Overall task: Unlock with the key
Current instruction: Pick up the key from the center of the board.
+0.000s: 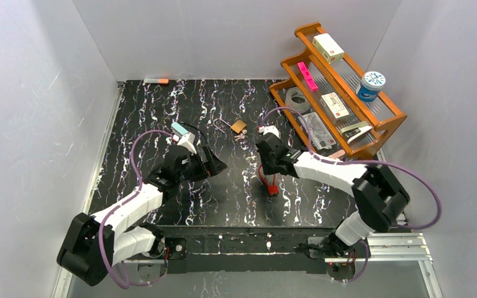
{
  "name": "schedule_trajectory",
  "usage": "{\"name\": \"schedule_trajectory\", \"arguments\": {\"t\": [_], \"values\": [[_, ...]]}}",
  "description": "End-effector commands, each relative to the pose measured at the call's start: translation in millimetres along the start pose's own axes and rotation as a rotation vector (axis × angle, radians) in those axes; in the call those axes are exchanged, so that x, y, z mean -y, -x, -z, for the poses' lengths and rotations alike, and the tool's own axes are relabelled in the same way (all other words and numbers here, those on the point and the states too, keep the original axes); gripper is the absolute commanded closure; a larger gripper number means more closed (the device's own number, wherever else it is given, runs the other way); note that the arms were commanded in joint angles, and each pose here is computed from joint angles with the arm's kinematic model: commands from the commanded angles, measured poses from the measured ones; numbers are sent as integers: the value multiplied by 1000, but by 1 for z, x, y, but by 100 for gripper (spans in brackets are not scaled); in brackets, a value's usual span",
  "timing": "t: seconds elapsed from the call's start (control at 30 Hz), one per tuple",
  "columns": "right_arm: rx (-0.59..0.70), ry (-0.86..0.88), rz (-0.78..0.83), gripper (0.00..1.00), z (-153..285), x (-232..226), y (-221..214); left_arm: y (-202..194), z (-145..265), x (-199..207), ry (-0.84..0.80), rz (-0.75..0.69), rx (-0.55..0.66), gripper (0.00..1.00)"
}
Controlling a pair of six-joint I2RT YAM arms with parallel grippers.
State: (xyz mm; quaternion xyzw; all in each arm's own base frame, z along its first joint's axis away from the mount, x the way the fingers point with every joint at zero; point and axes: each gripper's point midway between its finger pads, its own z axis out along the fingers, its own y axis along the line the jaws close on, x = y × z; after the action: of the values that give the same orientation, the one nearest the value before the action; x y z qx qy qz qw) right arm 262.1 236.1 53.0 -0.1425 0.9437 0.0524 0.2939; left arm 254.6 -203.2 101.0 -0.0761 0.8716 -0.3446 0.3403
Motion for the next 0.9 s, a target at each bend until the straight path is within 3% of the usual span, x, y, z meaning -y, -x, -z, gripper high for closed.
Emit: {"name": "schedule_trajectory", "arguments": {"t": [0.0, 0.27, 0.43, 0.6, 0.73, 0.87], "values": [[213, 118, -123, 98, 32, -15, 54, -1, 6, 24, -146, 11, 7, 10], [342, 579, -402, 98, 104, -67, 86, -10, 28, 87, -485, 26, -33, 28], [383, 838, -519, 97, 143, -92, 96, -16, 47, 132, -642, 24, -55, 31], [418, 972, -570, 97, 167, -102, 108, -19, 43, 141, -629, 97, -40, 39], [420, 1012, -546, 97, 173, -108, 111, -7, 39, 139, -623, 219, 21, 55], [419, 1023, -540, 97, 176, -108, 108, 4, 43, 144, -648, 280, 63, 57]]}}
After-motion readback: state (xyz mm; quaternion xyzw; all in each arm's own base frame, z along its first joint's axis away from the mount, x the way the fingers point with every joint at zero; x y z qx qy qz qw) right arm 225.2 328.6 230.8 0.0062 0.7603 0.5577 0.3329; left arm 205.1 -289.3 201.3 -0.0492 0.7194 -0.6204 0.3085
